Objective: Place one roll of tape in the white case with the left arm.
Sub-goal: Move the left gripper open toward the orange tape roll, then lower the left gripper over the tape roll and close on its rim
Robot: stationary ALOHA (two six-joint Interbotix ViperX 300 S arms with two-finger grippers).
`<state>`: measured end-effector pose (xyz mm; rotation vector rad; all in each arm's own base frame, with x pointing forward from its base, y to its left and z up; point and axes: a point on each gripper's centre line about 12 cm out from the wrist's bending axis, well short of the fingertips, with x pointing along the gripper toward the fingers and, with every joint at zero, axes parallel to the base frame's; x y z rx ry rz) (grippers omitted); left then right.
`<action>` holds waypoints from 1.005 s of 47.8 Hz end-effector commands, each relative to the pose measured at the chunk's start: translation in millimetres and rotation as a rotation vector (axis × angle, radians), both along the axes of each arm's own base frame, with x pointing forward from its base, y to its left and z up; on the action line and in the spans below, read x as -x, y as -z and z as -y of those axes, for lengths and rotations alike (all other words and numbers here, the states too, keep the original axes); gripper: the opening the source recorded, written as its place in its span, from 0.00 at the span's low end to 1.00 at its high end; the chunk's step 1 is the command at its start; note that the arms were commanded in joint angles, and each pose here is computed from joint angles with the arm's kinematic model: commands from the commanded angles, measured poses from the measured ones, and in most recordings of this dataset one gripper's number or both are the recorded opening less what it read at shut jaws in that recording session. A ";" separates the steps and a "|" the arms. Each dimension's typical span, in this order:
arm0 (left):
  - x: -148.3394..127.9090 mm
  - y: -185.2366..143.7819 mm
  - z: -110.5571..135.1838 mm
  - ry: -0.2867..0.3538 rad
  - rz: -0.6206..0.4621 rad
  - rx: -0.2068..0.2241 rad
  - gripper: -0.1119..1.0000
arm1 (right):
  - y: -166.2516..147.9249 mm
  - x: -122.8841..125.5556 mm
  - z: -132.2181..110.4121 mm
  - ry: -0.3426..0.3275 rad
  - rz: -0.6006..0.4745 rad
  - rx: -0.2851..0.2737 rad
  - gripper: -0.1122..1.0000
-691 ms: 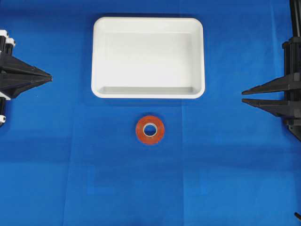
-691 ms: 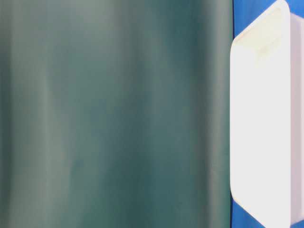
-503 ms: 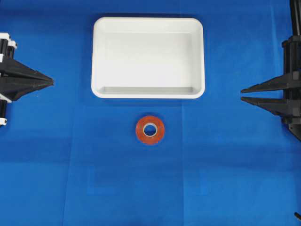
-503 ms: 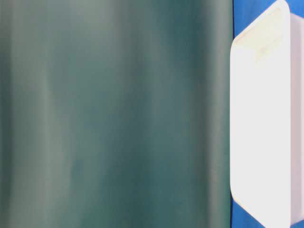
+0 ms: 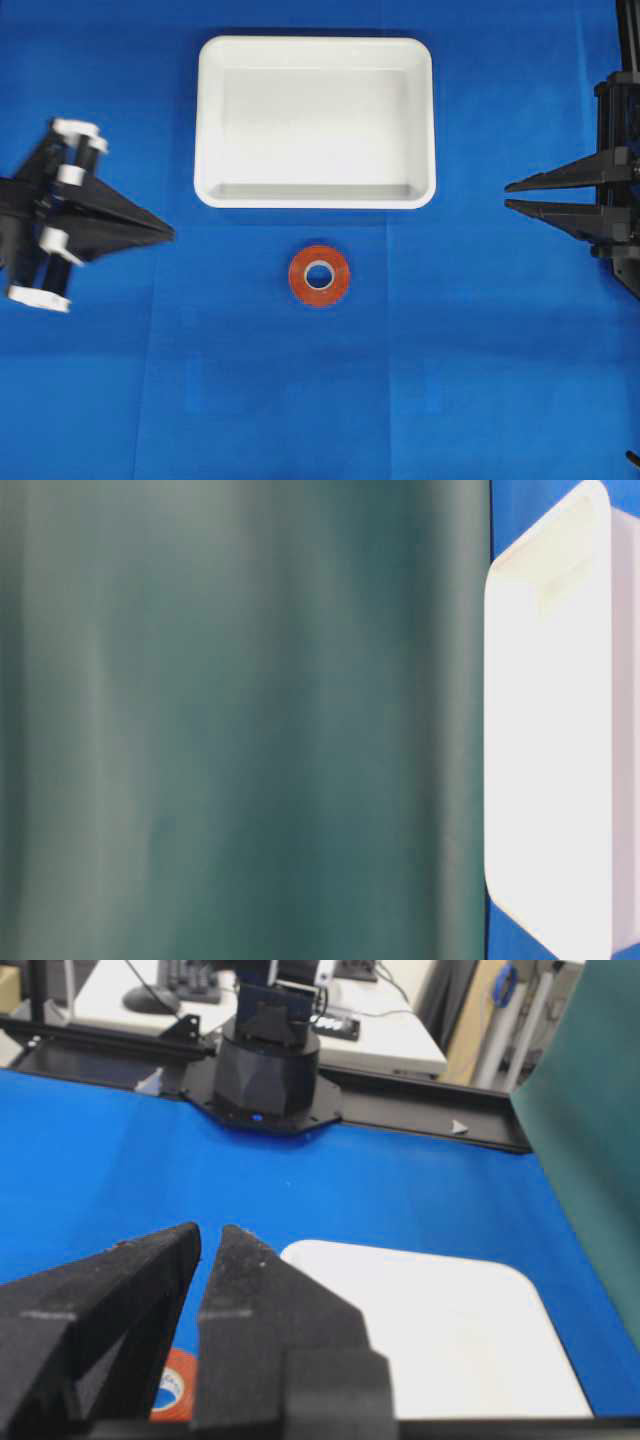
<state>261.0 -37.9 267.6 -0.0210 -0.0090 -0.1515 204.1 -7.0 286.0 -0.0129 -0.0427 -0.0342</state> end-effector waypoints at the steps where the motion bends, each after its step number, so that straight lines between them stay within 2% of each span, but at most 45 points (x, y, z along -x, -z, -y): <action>1: -19.3 -5.6 4.2 0.007 0.006 -0.002 0.21 | -9.0 -3.4 0.5 0.002 0.020 -0.001 0.00; 8: -47.7 4.5 9.7 0.010 -0.070 -0.002 0.60 | -7.4 -4.1 0.5 0.002 0.014 -0.001 0.00; 12: -62.2 13.2 13.6 0.012 -0.156 0.012 0.82 | -4.8 -5.0 0.9 0.003 0.000 -0.001 0.00; 15: -71.7 20.7 15.3 0.007 -0.230 0.027 0.90 | -3.3 -5.2 0.6 0.002 -0.008 -0.002 0.00; 23: -98.6 45.6 19.4 -0.017 -0.439 0.063 0.88 | -1.5 -6.2 1.2 0.005 -0.018 -0.002 0.00; 29: -115.7 64.1 22.3 -0.029 -0.564 0.049 0.88 | 1.6 -7.5 1.3 0.005 -0.034 -0.003 0.00; 48: -159.8 111.9 31.4 -0.042 -0.775 0.007 0.88 | 7.5 -9.2 2.0 0.008 -0.061 -0.004 0.00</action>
